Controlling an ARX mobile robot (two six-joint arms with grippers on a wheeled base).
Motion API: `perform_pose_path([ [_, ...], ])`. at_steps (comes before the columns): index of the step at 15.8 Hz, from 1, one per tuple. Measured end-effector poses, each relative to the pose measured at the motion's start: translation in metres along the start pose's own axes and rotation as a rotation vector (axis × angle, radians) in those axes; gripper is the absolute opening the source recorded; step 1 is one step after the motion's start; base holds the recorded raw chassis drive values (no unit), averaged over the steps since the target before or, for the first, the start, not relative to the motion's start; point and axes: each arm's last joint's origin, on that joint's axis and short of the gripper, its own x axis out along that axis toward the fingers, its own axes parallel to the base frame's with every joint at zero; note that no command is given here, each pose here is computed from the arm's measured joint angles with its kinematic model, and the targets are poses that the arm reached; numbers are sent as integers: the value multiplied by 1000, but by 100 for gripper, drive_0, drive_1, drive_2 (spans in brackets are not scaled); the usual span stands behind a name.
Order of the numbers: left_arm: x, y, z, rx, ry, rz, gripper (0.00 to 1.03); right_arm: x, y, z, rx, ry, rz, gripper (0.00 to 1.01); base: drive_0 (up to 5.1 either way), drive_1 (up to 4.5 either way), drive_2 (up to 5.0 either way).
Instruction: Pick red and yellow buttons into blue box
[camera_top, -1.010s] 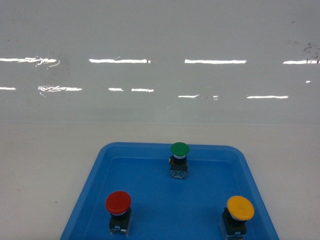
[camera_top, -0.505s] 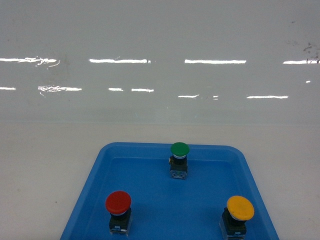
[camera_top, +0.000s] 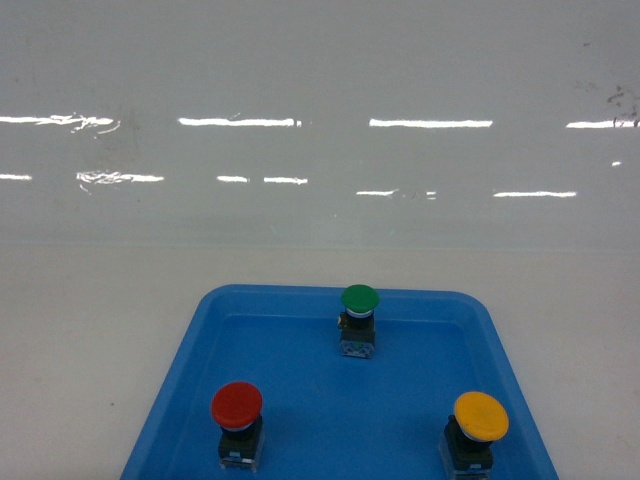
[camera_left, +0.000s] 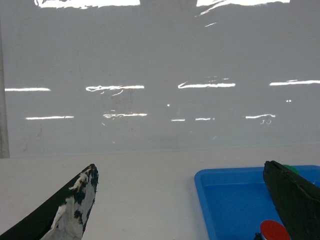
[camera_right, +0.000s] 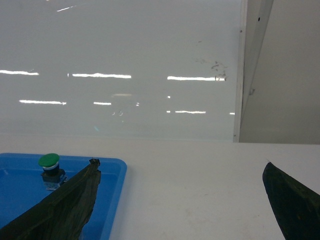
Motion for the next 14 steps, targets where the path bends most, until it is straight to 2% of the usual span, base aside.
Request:
perform_pose_path([
  [2,2,3,-2,-19,25,22,98,1,-3,1,7,-2,-14,98,0,0,0],
  [4,7,2,0,-21,15,-4,98,6,-3,2,7,-7,3,98,0,0,0],
  [6,17,-1,-1,-20,43,-54,98,14,-2,4,6,-11,26,98,0,0,0],
  [7,24,-4,-4,-12,67,-81,98,20,0,1,4,16,45,98,0,0,0],
  [8,31,-8,-4,0,99,-122,98,28,3,-3,2,56,83,98,0,0,0],
  [9,42,-12,0,6,128,-154,98,35,7,-6,-9,104,120,98,0,0,0],
  [11,64,-19,10,3,161,-206,98,50,14,-8,-35,150,160,98,0,0,0],
  [14,109,-37,15,12,240,-270,98,84,22,-10,-50,223,187,98,0,0,0],
])
